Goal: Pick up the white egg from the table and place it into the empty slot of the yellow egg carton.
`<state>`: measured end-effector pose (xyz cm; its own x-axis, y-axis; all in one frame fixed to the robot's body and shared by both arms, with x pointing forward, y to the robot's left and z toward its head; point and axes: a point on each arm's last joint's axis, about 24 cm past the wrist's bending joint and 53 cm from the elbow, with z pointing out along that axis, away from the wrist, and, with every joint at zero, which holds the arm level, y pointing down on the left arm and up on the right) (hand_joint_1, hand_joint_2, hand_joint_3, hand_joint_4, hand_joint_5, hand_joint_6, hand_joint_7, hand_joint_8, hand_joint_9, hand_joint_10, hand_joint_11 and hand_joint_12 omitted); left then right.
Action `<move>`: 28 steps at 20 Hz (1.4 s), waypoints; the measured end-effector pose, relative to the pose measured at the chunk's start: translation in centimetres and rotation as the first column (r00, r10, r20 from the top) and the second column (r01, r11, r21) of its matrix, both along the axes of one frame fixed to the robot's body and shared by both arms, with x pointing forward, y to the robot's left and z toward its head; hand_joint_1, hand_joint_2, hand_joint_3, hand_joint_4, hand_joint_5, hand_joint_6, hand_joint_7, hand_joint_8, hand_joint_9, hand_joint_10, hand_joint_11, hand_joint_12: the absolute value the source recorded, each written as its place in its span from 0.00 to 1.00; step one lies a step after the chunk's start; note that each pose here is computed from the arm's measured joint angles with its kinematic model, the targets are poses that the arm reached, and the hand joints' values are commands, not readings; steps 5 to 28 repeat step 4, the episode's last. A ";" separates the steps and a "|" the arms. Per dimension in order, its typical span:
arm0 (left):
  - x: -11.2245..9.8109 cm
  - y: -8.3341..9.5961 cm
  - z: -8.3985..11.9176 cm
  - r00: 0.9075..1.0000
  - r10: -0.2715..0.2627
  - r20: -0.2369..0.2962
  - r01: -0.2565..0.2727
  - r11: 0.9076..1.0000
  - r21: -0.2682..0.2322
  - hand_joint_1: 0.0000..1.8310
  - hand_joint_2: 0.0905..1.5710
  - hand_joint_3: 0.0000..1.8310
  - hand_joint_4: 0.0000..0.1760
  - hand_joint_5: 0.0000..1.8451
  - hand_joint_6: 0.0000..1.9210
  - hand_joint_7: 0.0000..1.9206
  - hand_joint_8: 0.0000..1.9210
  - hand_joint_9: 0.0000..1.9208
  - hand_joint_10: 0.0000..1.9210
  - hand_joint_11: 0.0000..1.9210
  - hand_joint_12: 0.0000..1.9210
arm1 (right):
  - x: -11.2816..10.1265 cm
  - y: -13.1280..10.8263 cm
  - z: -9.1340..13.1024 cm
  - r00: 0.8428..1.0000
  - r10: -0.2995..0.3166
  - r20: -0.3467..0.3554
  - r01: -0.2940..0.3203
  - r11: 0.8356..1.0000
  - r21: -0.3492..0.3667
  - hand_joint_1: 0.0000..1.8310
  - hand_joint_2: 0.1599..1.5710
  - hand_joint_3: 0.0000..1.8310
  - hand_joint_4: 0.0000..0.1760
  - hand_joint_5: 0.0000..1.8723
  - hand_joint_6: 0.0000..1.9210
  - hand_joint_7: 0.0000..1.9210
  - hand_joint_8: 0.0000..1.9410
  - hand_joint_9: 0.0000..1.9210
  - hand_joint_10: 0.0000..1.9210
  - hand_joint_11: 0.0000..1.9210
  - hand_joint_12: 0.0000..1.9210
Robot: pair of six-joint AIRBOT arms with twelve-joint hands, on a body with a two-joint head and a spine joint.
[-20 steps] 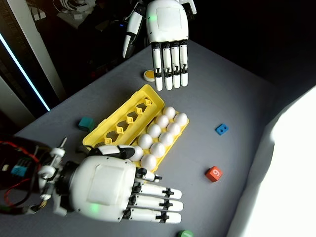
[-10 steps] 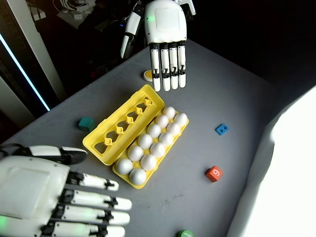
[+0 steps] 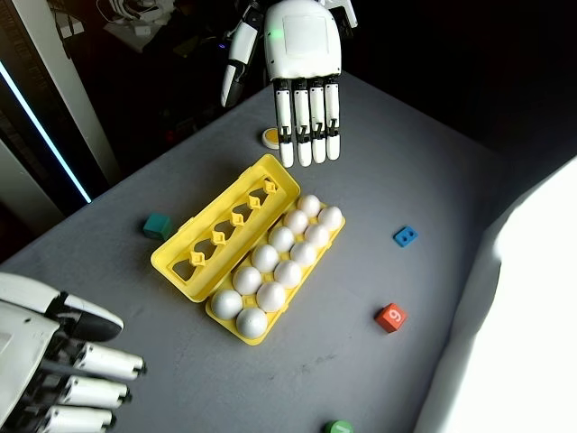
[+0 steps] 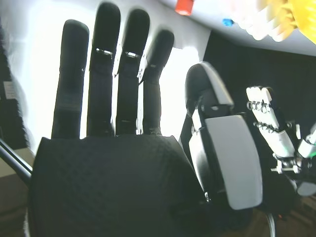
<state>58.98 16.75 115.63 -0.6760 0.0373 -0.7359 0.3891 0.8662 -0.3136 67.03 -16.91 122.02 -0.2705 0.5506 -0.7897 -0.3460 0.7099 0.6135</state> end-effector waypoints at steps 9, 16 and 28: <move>0.0 0.0 0.0 1.000 0.000 0.000 0.000 1.000 0.001 0.00 0.72 0.00 0.00 0.01 0.00 0.00 0.00 0.00 0.00 0.00 0.00 | 0.0 -0.5 -0.1 1.000 -0.011 -0.002 0.011 1.000 -0.001 0.29 0.98 0.00 0.48 0.71 1.00 0.81 1.00 0.84 1.00 0.91 1.00; 0.0 0.0 0.0 1.000 0.000 0.000 0.000 1.000 0.001 0.00 0.72 0.00 0.00 0.01 0.00 0.00 0.00 0.00 0.00 0.00 0.00 | 0.0 -0.5 -0.1 1.000 -0.011 -0.002 0.011 1.000 -0.001 0.29 0.98 0.00 0.48 0.71 1.00 0.81 1.00 0.84 1.00 0.91 1.00; 0.0 0.0 0.0 1.000 0.000 0.000 0.000 1.000 0.001 0.00 0.72 0.00 0.00 0.01 0.00 0.00 0.00 0.00 0.00 0.00 0.00 | 0.0 -0.5 -0.1 1.000 -0.011 -0.002 0.011 1.000 -0.001 0.29 0.98 0.00 0.48 0.71 1.00 0.81 1.00 0.84 1.00 0.91 1.00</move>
